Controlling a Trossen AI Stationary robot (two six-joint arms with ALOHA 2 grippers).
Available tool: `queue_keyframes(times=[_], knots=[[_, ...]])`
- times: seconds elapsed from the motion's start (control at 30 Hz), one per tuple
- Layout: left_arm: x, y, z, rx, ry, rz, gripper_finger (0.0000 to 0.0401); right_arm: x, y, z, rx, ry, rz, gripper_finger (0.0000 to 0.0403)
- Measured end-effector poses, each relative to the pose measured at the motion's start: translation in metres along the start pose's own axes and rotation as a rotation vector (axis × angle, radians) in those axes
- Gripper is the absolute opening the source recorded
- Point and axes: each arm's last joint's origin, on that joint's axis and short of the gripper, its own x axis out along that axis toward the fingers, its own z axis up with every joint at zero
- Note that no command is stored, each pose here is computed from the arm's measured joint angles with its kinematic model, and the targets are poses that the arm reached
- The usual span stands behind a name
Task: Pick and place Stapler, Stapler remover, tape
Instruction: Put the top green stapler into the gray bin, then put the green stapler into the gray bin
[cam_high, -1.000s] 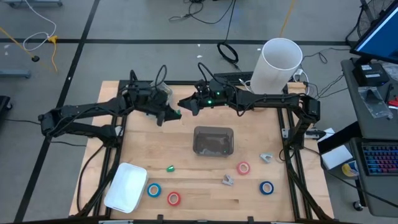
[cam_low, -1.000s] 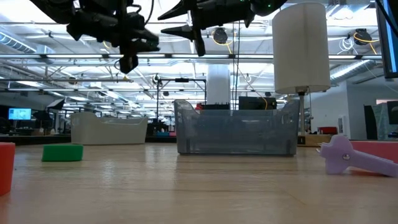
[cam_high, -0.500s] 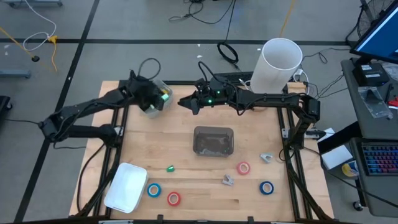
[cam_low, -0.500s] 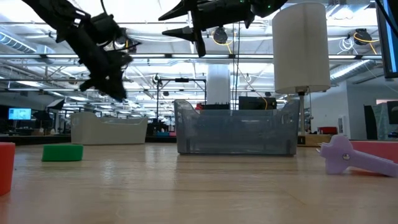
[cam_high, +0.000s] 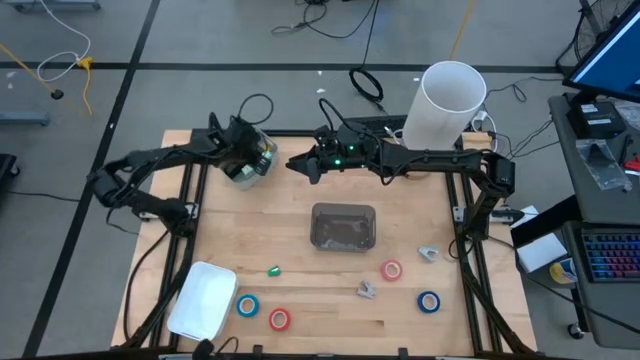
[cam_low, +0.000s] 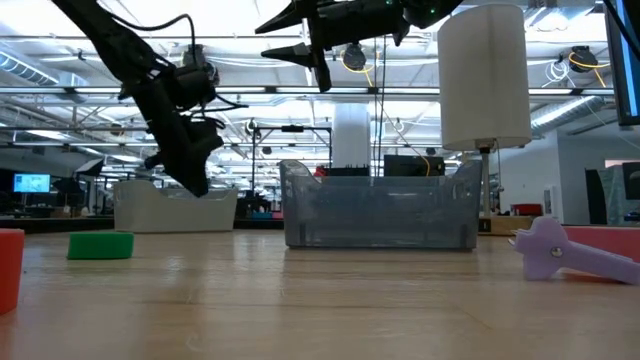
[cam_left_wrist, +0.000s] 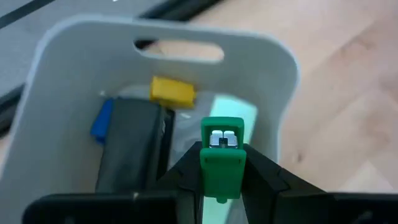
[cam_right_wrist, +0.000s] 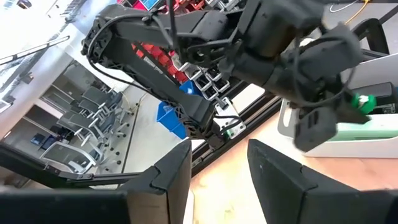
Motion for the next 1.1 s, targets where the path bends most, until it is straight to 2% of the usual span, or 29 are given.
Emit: queue_keyframes(times=[0.27,0.53,0.8,1.1], knots=[[0.012,0.006,0.019,0.001,0.001,0.019,0.0071,0.0,0.0,0.0,0.0,0.0,0.0,0.0155],[0.023,0.008,0.016,0.012,0.045,0.031,0.0071,0.0,0.0,0.0,0.0,0.0,0.0,0.0155],[0.023,0.009,0.016,0.038,0.043,0.033,0.0112,0.0,0.0,0.0,0.0,0.0,0.0,0.0155],[0.015,0.009,0.019,-0.001,0.021,0.012,0.0118,0.0,0.0,0.0,0.0,0.0,0.0,0.0155]])
